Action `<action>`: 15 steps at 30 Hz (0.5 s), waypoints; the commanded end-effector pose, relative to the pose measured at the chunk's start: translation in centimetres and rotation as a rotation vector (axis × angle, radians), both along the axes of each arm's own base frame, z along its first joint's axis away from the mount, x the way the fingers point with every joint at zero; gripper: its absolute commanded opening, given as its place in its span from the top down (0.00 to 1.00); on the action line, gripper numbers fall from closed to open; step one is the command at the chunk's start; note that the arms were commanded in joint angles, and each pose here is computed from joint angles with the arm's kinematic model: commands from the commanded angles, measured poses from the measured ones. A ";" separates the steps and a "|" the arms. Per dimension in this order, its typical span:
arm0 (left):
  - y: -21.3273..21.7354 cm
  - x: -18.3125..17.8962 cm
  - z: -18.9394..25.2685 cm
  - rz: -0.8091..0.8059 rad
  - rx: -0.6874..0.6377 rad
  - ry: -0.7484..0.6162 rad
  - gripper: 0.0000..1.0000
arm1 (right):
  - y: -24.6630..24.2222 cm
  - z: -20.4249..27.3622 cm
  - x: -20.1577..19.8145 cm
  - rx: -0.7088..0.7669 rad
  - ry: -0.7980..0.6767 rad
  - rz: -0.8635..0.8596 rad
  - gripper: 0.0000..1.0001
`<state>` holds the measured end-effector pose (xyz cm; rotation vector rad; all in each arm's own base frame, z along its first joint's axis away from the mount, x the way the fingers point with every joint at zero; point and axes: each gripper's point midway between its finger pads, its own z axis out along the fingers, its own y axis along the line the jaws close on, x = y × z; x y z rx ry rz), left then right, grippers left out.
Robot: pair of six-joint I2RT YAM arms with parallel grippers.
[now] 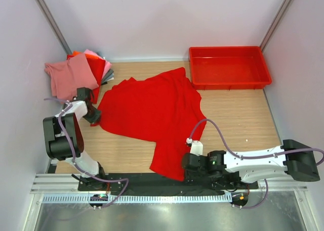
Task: Fold and stack the t-shirts
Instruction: Flatten the tshirt out
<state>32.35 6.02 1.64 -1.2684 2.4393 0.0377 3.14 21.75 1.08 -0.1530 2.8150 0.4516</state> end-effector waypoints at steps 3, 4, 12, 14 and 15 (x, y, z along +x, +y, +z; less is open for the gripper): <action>-0.8 0.7 -0.1 -0.044 0.025 -0.025 1.00 | 4.6 1.1 1.5 0.242 -0.048 -0.085 0.96; -1.3 0.5 0.4 -0.063 0.035 -0.024 1.00 | 4.5 1.4 1.9 0.249 -0.062 -0.097 0.99; -2.4 -0.1 6.4 -0.125 0.071 -0.132 1.00 | 4.0 6.2 4.9 0.322 -0.186 -0.134 0.99; -2.5 -0.5 7.3 -0.135 0.080 -0.148 1.00 | 4.9 6.7 4.5 0.330 -0.169 -0.106 0.83; -2.5 -0.8 7.4 -0.138 0.081 -0.147 1.00 | 5.2 6.6 4.3 0.325 -0.158 -0.092 0.72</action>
